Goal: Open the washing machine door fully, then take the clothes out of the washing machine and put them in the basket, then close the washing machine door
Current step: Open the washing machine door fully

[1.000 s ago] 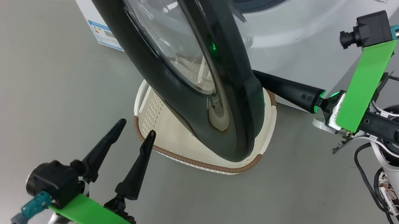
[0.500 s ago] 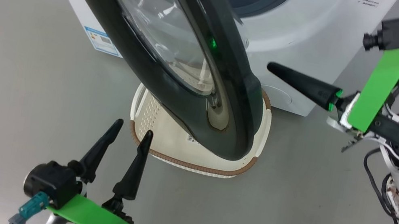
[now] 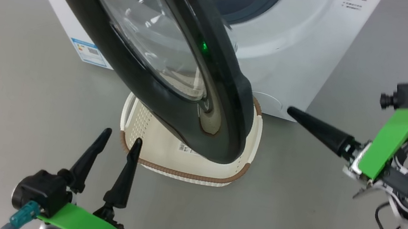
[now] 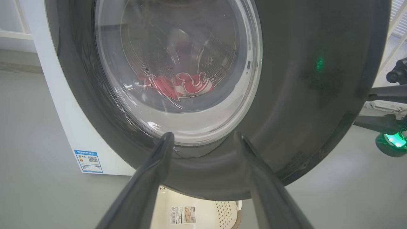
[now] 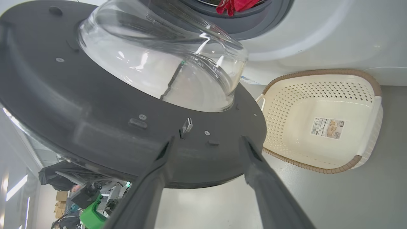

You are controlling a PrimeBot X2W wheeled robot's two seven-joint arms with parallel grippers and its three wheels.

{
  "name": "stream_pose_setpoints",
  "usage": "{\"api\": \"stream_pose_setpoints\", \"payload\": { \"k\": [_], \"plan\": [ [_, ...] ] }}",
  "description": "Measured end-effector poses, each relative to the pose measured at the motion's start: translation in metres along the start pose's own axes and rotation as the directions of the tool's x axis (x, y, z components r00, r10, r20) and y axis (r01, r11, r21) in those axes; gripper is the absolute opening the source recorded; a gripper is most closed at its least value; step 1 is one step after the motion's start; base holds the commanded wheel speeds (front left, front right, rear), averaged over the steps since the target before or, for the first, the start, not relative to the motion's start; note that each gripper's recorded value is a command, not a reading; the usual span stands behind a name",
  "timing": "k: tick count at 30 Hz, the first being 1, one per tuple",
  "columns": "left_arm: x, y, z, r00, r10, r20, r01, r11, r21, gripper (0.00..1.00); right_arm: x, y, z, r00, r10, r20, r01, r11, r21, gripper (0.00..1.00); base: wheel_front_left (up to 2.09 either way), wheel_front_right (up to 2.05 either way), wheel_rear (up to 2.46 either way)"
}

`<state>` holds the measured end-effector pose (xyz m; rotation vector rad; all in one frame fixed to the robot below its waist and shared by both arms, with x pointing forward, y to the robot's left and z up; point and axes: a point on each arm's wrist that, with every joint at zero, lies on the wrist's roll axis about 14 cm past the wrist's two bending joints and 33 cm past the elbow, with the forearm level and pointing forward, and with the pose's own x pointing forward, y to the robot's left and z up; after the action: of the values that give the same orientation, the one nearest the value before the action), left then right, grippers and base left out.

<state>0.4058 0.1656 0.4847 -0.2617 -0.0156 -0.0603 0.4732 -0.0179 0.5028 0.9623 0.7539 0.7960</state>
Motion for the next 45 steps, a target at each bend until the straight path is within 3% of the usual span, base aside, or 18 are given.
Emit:
{"api": "stream_pose_setpoints", "payload": {
  "k": [11, 22, 27, 35, 45],
  "plan": [
    [0.001, 0.0, 0.0, 1.0, -0.005, 0.001, 0.005, 1.0, 0.0, 1.0, -0.036, -0.039, -0.02, 0.989, -0.11, 0.095, 0.102, 0.991, 0.083, 1.0, 0.0, 0.0, 0.0],
    [0.001, -0.003, -0.004, 1.0, -0.012, -0.007, 0.012, 1.0, -0.001, 1.0, -0.069, -0.068, -0.032, 0.95, -0.23, 0.21, 0.222, 0.973, 0.064, 1.0, 0.0, 0.0, 0.0],
    [0.0, -0.004, -0.008, 1.0, -0.016, -0.019, 0.016, 1.0, -0.003, 1.0, -0.085, -0.083, -0.036, 0.919, -0.292, 0.264, 0.301, 0.954, 0.006, 1.0, 0.0, 0.0, 0.0],
    [0.0, -0.003, -0.009, 1.0, -0.012, -0.022, 0.012, 1.0, 0.002, 1.0, -0.1, -0.102, -0.047, 0.876, -0.347, 0.335, 0.415, 0.895, -0.16, 1.0, 0.0, 0.0, 0.0],
    [-0.002, -0.002, -0.006, 1.0, -0.007, -0.016, 0.007, 1.0, 0.002, 1.0, -0.109, -0.101, -0.048, 0.846, -0.297, 0.442, 0.458, 0.83, -0.318, 1.0, 0.0, 0.0, 0.0]
  ]
}}
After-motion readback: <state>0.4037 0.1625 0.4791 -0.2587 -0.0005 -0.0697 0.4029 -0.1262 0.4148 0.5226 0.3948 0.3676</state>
